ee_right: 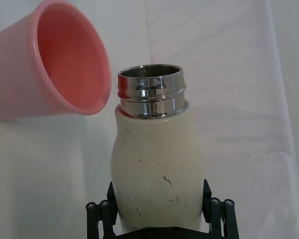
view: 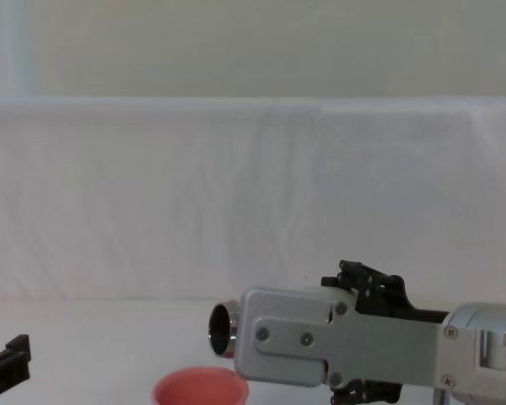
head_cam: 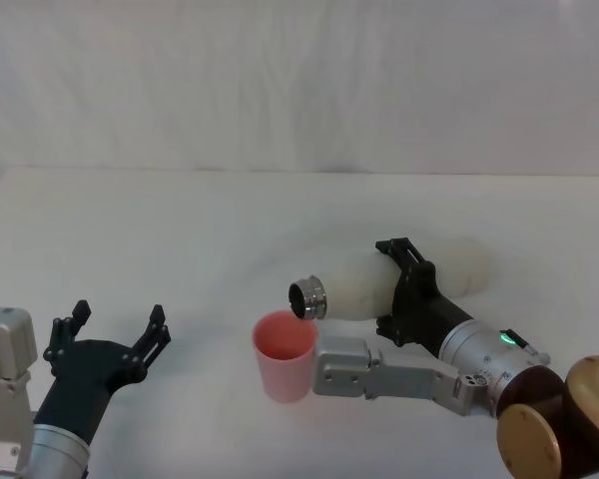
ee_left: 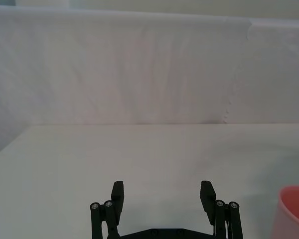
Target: Grasp the thermos with one hand and pour water into the cup lid.
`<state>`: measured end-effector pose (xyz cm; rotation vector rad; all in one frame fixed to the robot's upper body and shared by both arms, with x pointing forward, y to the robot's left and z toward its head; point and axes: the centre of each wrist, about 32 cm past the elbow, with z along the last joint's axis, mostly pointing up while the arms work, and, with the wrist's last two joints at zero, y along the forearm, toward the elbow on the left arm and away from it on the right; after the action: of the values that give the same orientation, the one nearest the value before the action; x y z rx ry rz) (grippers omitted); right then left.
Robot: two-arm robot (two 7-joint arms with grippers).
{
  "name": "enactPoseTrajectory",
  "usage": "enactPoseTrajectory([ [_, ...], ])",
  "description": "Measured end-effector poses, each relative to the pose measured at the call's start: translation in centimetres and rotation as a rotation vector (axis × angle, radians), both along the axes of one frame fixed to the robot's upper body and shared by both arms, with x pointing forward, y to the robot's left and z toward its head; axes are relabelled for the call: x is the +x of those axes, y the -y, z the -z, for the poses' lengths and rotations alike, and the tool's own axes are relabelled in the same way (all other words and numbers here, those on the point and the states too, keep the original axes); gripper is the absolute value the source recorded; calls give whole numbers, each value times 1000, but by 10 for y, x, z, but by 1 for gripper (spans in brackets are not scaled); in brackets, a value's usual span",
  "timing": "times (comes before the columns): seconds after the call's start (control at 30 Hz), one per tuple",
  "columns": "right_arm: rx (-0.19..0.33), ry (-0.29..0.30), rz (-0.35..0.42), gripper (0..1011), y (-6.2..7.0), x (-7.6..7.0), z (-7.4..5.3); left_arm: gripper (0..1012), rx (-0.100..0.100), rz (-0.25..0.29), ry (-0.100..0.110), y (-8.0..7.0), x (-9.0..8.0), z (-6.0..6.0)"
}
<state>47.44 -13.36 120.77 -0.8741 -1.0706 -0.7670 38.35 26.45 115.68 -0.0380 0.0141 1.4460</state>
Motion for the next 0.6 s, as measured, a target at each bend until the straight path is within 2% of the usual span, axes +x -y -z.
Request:
enactPoseTrajectory([
  [0.6, -30, 15, 0, 962, -1, 0, -2, 1001, 0, 0, 0, 0, 0, 0],
])
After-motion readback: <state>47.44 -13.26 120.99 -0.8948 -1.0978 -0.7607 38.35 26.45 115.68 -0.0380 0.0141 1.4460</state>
